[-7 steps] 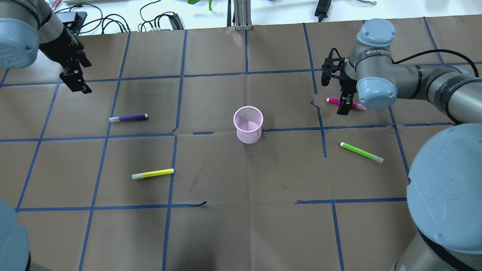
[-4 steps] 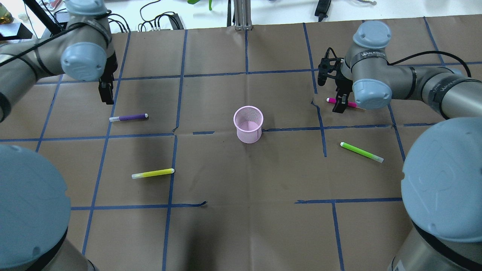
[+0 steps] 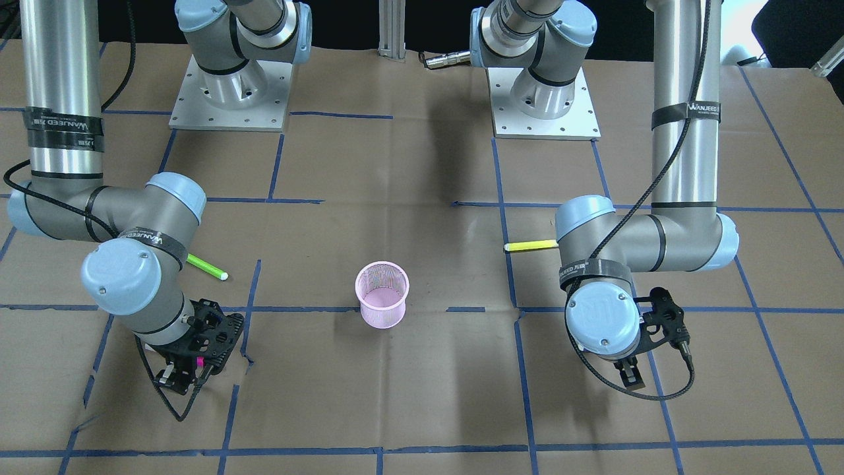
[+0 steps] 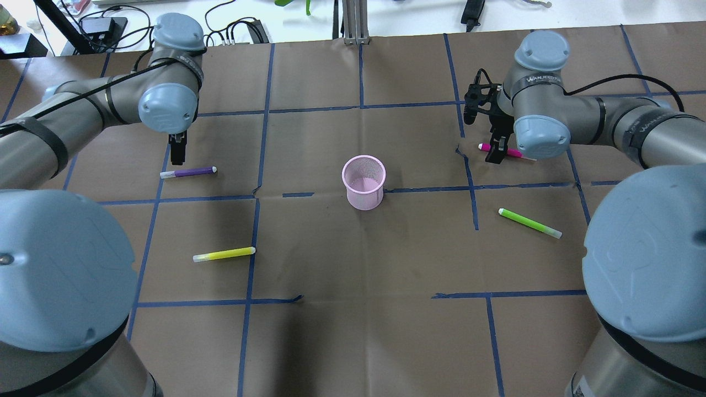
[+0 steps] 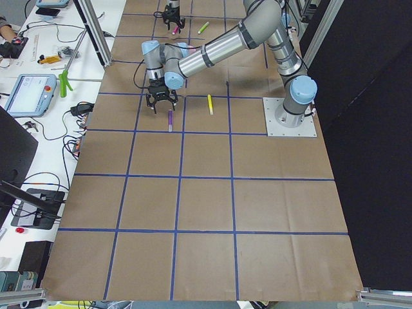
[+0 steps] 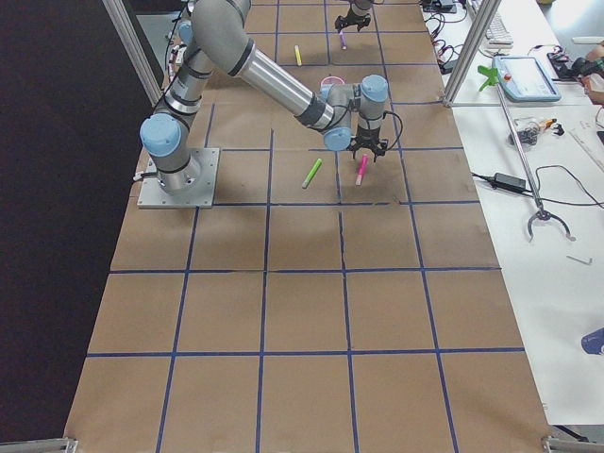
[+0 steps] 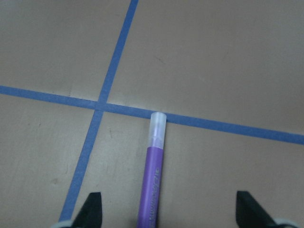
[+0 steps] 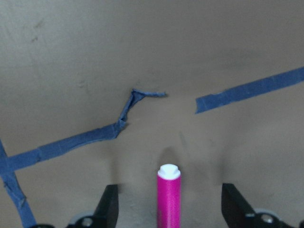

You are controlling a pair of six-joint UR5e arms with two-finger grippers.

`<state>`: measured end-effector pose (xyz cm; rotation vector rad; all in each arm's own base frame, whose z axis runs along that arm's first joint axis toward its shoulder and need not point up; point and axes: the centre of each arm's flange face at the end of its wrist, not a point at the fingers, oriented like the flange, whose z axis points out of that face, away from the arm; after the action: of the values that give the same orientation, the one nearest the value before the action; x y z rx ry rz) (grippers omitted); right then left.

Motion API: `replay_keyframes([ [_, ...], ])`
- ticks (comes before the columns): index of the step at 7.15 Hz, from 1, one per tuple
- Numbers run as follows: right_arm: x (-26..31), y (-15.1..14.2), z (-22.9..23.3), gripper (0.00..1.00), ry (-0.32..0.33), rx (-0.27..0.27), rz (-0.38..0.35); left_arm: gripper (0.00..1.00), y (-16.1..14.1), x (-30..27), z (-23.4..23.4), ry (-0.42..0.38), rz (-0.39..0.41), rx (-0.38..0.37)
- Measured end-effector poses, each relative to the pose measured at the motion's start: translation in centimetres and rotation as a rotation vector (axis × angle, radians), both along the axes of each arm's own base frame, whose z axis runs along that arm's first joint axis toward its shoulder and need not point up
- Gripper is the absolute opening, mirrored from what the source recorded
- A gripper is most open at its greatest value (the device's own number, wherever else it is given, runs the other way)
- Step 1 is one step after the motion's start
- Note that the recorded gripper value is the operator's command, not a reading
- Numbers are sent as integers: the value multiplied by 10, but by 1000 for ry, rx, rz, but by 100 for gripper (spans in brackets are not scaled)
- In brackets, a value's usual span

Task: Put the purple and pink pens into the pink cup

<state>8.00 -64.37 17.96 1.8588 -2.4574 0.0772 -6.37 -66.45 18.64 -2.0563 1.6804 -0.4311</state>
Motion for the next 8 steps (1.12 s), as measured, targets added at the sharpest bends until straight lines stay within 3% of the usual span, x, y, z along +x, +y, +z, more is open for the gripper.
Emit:
replay_keyframes([
  [3,3,0,-2,62,7,4,4,99,22,-12,-24,-22,11,26],
  [5,2,0,-1,42,11,2,4,99,27,-9,-25,-59,-7,1],
  [6,2,0,0,38,12,0,3,99,26,-6,-24,-87,-24,1],
  [8,2,0,2,34,14,-3,3,99,24,-3,-28,-103,-46,-5],
])
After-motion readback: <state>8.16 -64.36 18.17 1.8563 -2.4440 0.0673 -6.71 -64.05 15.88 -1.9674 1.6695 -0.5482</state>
